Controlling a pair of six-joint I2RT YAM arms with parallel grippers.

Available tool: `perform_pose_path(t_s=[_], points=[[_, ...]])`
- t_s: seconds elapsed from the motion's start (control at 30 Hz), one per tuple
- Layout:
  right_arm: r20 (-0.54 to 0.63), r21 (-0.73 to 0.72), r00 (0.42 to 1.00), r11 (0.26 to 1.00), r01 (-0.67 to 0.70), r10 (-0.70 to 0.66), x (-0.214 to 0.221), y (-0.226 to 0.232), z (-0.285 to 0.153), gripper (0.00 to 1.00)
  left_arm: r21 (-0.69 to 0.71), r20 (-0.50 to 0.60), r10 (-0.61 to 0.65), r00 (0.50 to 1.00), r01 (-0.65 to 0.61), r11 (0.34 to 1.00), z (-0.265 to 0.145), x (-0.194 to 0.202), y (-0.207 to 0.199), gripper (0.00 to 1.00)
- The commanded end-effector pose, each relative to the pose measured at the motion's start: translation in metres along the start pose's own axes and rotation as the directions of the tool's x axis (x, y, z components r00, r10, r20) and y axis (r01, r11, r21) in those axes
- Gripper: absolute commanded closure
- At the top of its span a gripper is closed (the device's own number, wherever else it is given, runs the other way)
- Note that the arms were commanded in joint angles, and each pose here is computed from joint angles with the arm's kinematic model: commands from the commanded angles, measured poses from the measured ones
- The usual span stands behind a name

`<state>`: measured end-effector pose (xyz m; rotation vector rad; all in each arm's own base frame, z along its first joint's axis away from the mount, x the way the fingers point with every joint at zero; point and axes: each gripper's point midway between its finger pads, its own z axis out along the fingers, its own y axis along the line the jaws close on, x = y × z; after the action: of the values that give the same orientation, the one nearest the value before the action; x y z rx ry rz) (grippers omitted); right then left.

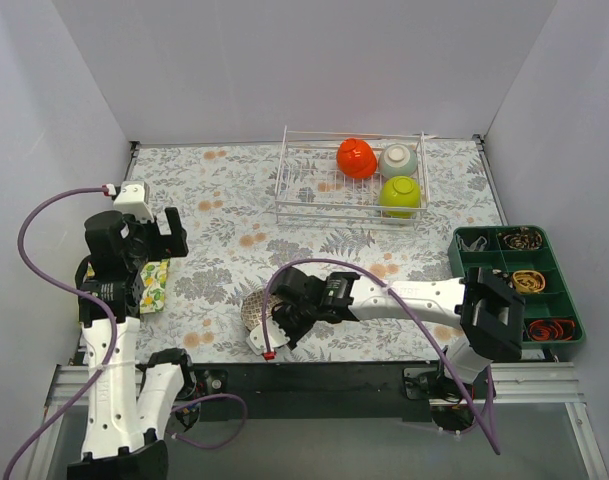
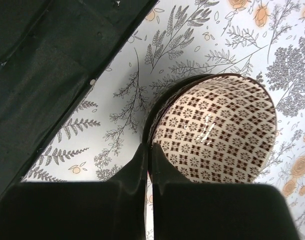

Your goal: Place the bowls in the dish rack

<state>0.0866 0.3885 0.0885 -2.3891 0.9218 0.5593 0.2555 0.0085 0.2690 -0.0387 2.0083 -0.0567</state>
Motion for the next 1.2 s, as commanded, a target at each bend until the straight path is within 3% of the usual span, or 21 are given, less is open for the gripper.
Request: perform_pose_path(t_s=[0.0, 0.2, 0.3, 0.37, 0.43, 0.47, 0.5, 0.53, 0.57, 0.63, 0.67, 0.7, 0.77, 0.8, 0.87, 0.9, 0.97, 1.0, 1.07, 1.17], points=[[0.019, 0.062, 1.0, 0.998, 0.003, -0.004, -0.016, -0.015, -0.021, 0.99, 0.023, 0.038, -0.024, 0.999, 0.024, 0.999, -0.012, -0.013, -0.004, 0.02], [0.075, 0.173, 0.996, 0.983, -0.056, 0.044, -0.054, -0.054, -0.068, 0.99, 0.141, 0.096, -0.005, 0.995, -0.009, 0.99, -0.017, -0.033, -0.024, 0.15], [0.194, 0.23, 0.956, 0.937, -0.263, 0.221, -0.064, -0.09, -0.109, 0.99, 0.238, 0.148, -0.013, 0.989, -0.023, 0.971, -0.016, -0.05, -0.041, 0.22], [0.308, 0.243, 0.896, 0.884, -0.398, 0.319, -0.072, -0.116, -0.141, 0.99, 0.285, 0.176, -0.013, 0.984, -0.039, 0.958, -0.008, -0.066, -0.048, 0.26], [0.385, 0.309, 0.837, 0.799, -0.515, 0.39, -0.051, -0.152, -0.181, 0.99, 0.331, 0.191, -0.024, 0.981, -0.042, 0.943, -0.003, -0.084, -0.055, 0.35], [0.455, 0.32, 0.767, 0.72, -0.615, 0.452, -0.033, -0.17, -0.204, 0.99, 0.344, 0.156, -0.036, 0.987, -0.02, 0.939, 0.016, -0.086, -0.054, 0.39], [0.501, 0.332, 0.733, 0.679, -0.654, 0.461, -0.025, -0.181, -0.22, 0.99, 0.358, 0.138, -0.047, 0.989, -0.006, 0.934, 0.025, -0.09, -0.055, 0.43], [0.541, 0.334, 0.697, 0.64, -0.692, 0.471, -0.015, -0.19, -0.233, 0.99, 0.373, 0.149, -0.053, 0.987, -0.007, 0.928, 0.027, -0.104, -0.058, 0.56], [0.617, 0.325, 0.617, 0.556, -0.765, 0.488, 0.005, -0.204, -0.256, 0.99, 0.383, 0.087, -0.076, 0.993, 0.037, 0.923, 0.052, -0.1, -0.056, 0.68], [0.693, 0.295, 0.534, 0.485, -0.823, 0.484, 0.026, -0.213, -0.277, 0.99, 0.391, 0.051, -0.091, 0.995, 0.064, 0.918, 0.071, -0.104, -0.061, 1.0], [0.743, 0.309, 0.511, 0.455, -0.835, 0.433, 0.048, -0.221, -0.295, 0.99, 0.399, 0.059, -0.101, 0.993, 0.07, 0.914, 0.075, -0.115, -0.063, 1.0], [0.786, 0.235, 0.413, 0.395, -0.888, 0.461, 0.059, -0.224, -0.299, 0.99, 0.413, 0.016, -0.096, 0.995, 0.081, 0.907, 0.094, -0.109, -0.067, 1.0], [0.835, 0.178, 0.324, 0.339, -0.924, 0.445, 0.09, -0.228, -0.317, 0.99, 0.401, 0.029, -0.052, 0.998, 0.036, 0.915, 0.107, -0.116, -0.069, 1.0], [0.868, 0.095, 0.223, 0.293, -0.951, 0.443, 0.101, -0.237, -0.32, 0.99, 0.407, -0.009, -0.028, 1.0, 0.03, 0.913, 0.123, -0.107, -0.076, 1.0], [0.89, 0.037, 0.148, 0.253, -0.967, 0.432, 0.123, -0.24, -0.328, 0.99, 0.389, -0.038, 0.033, 0.999, -0.016, 0.921, 0.14, -0.1, -0.079, 1.0], [0.905, -0.018, 0.083, 0.233, -0.972, 0.417, 0.134, -0.244, -0.325, 0.99, 0.45, -0.004, 0.13, 0.992, -0.114, 0.886, 0.14, -0.105, -0.11, 1.0], [0.915, -0.066, 0.021, 0.2, -0.978, 0.403, 0.15, -0.248, -0.325, 0.99, 0.488, -0.034, 0.211, 0.977, -0.168, 0.857, 0.164, -0.091, -0.132, 1.0], [0.912, -0.094, -0.017, 0.169, -0.981, 0.41, 0.165, -0.251, -0.314, 0.99, 0.52, 0.03, 0.268, 0.963, -0.244, 0.819, 0.163, -0.103, -0.153, 1.0], [0.923, -0.146, -0.085, 0.136, -0.98, 0.375, 0.175, -0.26, -0.314, 0.99, 0.539, 0.046, 0.319, 0.947, -0.293, 0.79, 0.185, -0.099, -0.171, 1.0], [0.919, -0.236, -0.215, 0.024, -0.971, 0.331, 0.199, -0.272, -0.307, 0.99, 0.529, 0.079, 0.351, 0.933, -0.338, 0.778, 0.213, -0.105, -0.193, 1.0]])
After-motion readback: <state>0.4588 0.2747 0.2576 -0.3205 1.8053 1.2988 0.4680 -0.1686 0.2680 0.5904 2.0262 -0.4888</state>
